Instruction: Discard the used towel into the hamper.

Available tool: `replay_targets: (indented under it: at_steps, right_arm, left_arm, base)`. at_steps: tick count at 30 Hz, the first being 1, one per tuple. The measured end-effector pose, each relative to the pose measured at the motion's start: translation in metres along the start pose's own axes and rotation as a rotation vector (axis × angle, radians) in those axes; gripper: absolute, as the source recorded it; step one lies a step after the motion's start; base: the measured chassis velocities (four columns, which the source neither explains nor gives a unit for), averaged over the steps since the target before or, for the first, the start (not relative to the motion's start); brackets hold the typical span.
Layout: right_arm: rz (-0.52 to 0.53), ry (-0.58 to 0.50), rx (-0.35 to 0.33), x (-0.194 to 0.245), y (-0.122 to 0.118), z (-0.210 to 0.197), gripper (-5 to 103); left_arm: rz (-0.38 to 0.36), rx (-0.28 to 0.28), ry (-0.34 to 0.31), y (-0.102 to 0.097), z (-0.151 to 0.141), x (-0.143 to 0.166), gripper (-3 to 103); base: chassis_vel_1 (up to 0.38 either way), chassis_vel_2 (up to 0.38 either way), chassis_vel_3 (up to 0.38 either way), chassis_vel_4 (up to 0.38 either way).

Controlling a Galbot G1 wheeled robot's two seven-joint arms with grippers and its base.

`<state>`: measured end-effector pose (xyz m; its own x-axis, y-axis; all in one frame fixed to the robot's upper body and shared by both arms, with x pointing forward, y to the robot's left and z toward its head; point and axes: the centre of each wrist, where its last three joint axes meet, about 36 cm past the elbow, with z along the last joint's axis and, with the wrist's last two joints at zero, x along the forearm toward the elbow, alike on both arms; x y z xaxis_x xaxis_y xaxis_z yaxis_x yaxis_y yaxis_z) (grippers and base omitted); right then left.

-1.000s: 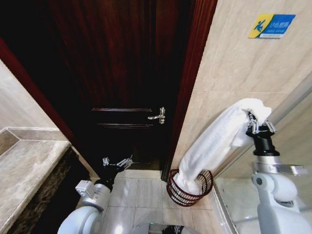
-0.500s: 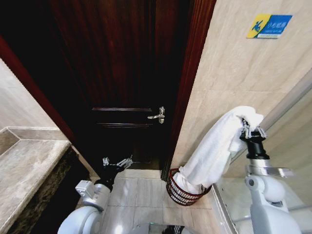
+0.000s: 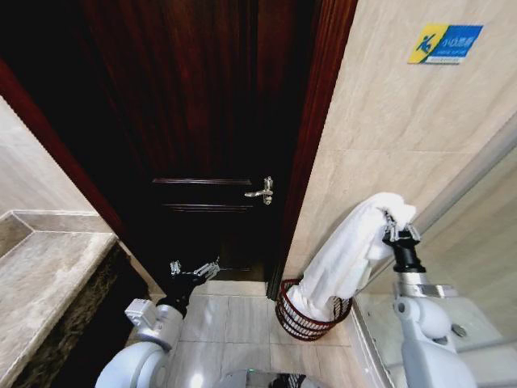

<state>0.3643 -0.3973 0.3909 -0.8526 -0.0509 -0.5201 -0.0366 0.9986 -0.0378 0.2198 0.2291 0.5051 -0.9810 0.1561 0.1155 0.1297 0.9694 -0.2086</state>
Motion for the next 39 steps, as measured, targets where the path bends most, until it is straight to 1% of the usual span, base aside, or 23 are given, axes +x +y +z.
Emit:
replay_targets:
  at_steps: [2, 4, 5, 6, 8, 9, 12, 15, 23, 29, 33, 39]
  right_arm:
    - [-0.005, 0.004, 0.012, 0.003, 0.004, 0.005, 12]
    - [-0.008, 0.008, -0.006, 0.007, 0.007, 0.018, 12]
    - [-0.008, 0.008, -0.006, 0.007, 0.007, 0.018, 12]
    - [-0.004, 0.017, -0.019, 0.012, 0.008, 0.031, 12]
    - [0.004, 0.035, -0.030, 0.020, 0.010, 0.043, 12]
    - [0.004, 0.035, -0.030, 0.020, 0.010, 0.043, 12]
    - [0.012, 0.051, -0.072, 0.037, 0.017, 0.066, 12]
    - [0.001, 0.053, -0.080, 0.045, 0.019, 0.077, 12]
    - [0.003, 0.072, -0.075, 0.051, 0.020, 0.093, 12]
    - [0.029, 0.120, -0.065, 0.066, 0.016, 0.111, 12]
    - [0.062, 0.160, -0.077, 0.077, 0.020, 0.121, 12]
    - [0.074, 0.204, -0.101, 0.087, 0.026, 0.133, 12]
  left_arm:
    - [0.000, 0.000, 0.000, 0.000, 0.000, 0.000, 99]
    - [0.000, 0.000, 0.000, 0.000, 0.000, 0.000, 99]
    - [0.000, 0.000, 0.000, 0.000, 0.000, 0.000, 99]
    - [0.000, 0.000, 0.000, 0.000, 0.000, 0.000, 99]
    - [0.000, 0.000, 0.000, 0.000, 0.000, 0.000, 99]
    - [0.000, 0.000, 0.000, 0.000, 0.000, 0.000, 99]
    - [0.000, 0.000, 0.000, 0.000, 0.000, 0.000, 99]
    - [0.000, 0.000, 0.000, 0.000, 0.000, 0.000, 99]
    - [0.000, 0.000, 0.000, 0.000, 0.000, 0.000, 99]
    - [0.000, 0.000, 0.000, 0.000, 0.000, 0.000, 99]
    - [0.000, 0.000, 0.000, 0.000, 0.000, 0.000, 99]
    - [0.000, 0.000, 0.000, 0.000, 0.000, 0.000, 99]
  base:
    - [0.000, 0.000, 0.000, 0.000]
    - [0.000, 0.000, 0.000, 0.000]
    - [0.000, 0.000, 0.000, 0.000]
    - [0.000, 0.000, 0.000, 0.000]
    - [0.000, 0.000, 0.000, 0.000]
    - [0.000, 0.000, 0.000, 0.000]
    - [0.000, 0.000, 0.000, 0.000]
    - [0.000, 0.000, 0.000, 0.000]
    - [0.000, 0.000, 0.000, 0.000]
    - [0.000, 0.000, 0.000, 0.000]
    - [0.000, 0.000, 0.000, 0.000]
    - [0.000, 0.000, 0.000, 0.000]
